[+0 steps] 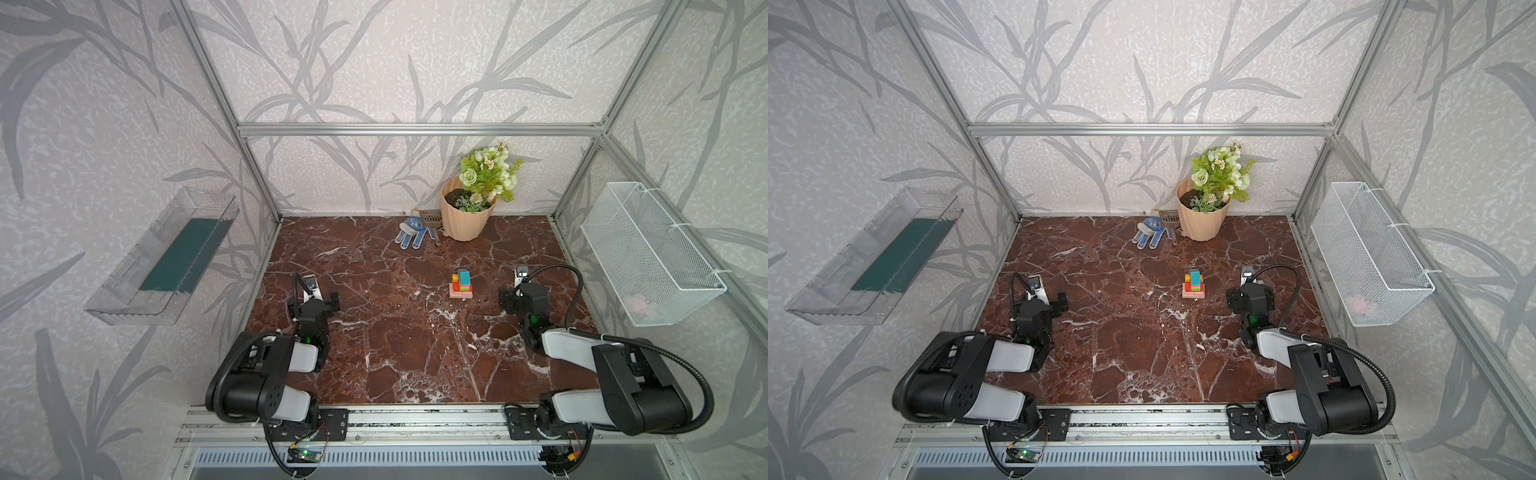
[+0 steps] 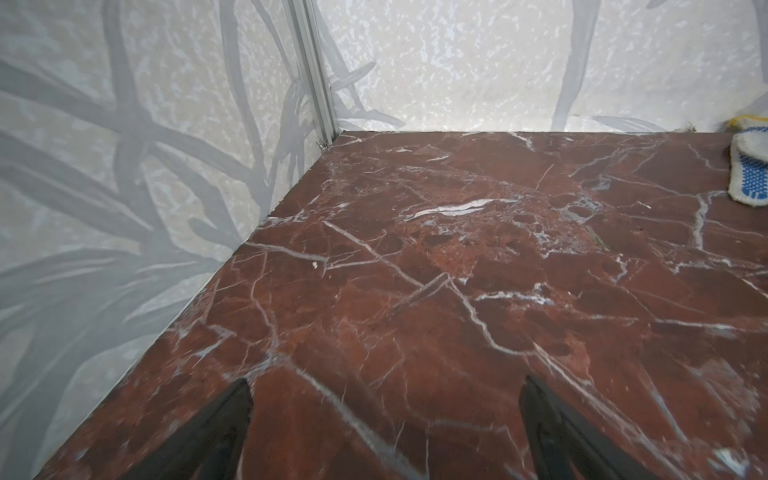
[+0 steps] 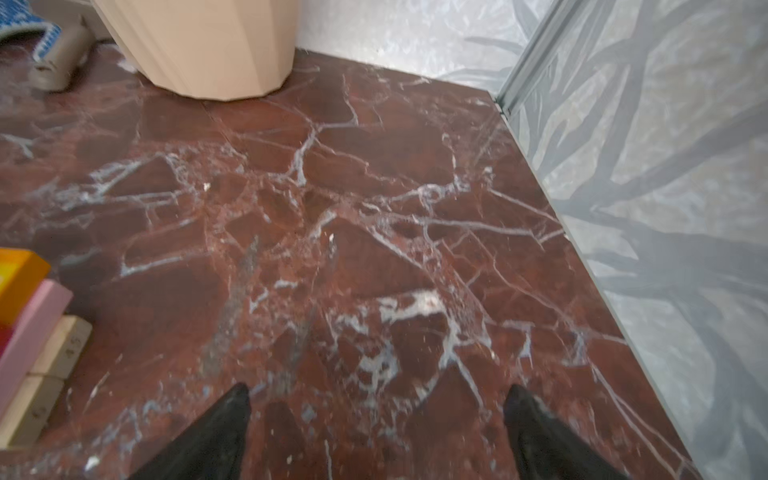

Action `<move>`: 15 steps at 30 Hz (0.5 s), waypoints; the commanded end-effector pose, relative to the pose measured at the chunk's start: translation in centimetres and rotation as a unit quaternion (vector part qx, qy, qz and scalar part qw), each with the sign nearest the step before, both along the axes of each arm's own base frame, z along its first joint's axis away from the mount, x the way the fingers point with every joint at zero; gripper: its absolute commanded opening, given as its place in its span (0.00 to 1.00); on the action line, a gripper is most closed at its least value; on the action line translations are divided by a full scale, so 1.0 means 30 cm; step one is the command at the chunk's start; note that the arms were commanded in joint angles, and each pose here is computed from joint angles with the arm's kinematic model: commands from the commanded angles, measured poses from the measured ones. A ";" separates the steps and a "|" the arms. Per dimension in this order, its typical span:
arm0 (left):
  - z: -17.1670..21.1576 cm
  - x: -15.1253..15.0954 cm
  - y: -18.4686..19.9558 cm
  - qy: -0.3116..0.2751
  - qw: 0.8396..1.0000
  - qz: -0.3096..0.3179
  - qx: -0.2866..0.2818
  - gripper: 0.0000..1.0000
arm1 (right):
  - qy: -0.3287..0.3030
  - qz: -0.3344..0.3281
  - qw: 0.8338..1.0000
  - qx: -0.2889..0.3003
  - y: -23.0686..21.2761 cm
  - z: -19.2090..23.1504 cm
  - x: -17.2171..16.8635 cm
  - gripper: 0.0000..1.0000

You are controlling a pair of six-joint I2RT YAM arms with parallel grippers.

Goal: Build the wood block tower

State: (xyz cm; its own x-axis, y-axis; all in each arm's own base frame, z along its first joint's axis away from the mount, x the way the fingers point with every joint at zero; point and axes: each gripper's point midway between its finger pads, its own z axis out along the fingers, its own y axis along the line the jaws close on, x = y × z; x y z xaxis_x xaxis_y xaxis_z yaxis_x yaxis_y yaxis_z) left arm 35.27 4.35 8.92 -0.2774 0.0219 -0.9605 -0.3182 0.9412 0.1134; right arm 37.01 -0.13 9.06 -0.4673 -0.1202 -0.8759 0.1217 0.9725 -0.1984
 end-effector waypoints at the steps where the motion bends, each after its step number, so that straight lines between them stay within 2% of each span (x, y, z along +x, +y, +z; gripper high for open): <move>1: 0.061 0.059 -0.010 -0.054 0.998 -0.026 -0.017 0.99 | -0.018 0.029 0.999 0.013 0.030 0.053 0.074 0.90; 3: 0.051 0.060 0.020 -0.026 0.999 -0.013 -0.042 0.99 | -0.020 0.068 0.997 0.036 0.079 0.063 0.073 0.90; 4: 0.047 0.065 0.023 -0.021 0.998 -0.016 -0.049 0.99 | -0.050 0.112 0.992 0.042 0.122 0.053 0.063 0.90; 7: 0.057 0.083 0.015 -0.046 0.998 -0.029 -0.042 0.99 | -0.104 0.070 0.991 0.044 0.073 0.022 0.077 0.94; 10: 0.045 0.069 0.044 -0.031 0.998 0.001 -0.052 0.99 | -0.052 0.054 0.996 0.048 0.056 0.004 0.071 0.99; 15: 0.028 0.107 0.039 0.001 0.999 -0.003 -0.051 0.99 | -0.078 0.047 0.995 0.046 0.049 0.010 0.082 0.99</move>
